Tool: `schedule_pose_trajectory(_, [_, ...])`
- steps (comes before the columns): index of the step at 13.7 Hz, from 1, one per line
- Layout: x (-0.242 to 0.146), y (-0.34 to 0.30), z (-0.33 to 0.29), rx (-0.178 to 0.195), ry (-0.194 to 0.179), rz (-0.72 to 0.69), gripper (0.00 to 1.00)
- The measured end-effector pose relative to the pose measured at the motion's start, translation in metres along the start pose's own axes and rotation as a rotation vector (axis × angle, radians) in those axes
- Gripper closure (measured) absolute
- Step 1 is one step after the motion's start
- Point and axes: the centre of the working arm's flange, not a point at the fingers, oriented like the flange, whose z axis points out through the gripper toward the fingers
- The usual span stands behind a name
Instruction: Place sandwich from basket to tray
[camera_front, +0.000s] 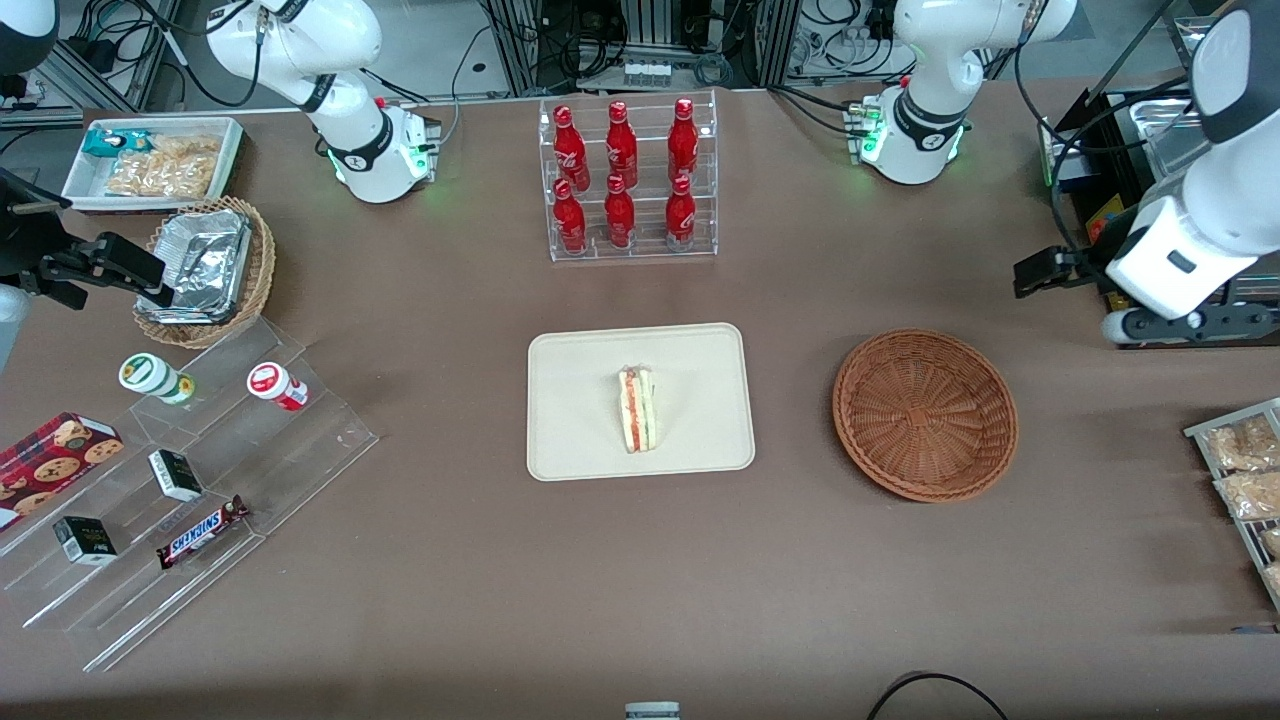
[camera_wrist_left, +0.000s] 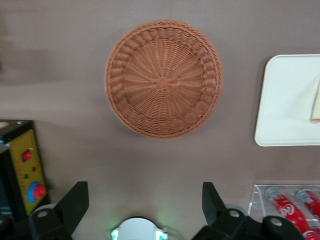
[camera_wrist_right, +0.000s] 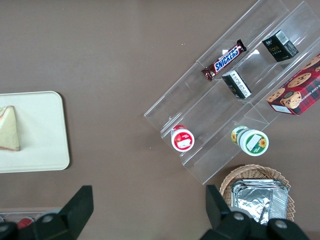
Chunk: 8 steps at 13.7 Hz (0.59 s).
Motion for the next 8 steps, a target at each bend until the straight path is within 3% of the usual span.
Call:
schedule_pose_trajectory(2, [-0.005, -0.008, -0.008, 0.030, 0.019, 0.002, 0.00])
schedule_pose_trajectory(4, [-0.007, -0.015, -0.012, 0.030, 0.028, -0.003, 0.00])
schedule_pose_trajectory(6, [-0.007, -0.019, -0.013, 0.020, 0.032, -0.001, 0.00])
schedule_pose_trajectory(8, [-0.005, -0.024, -0.014, -0.014, 0.044, -0.012, 0.00])
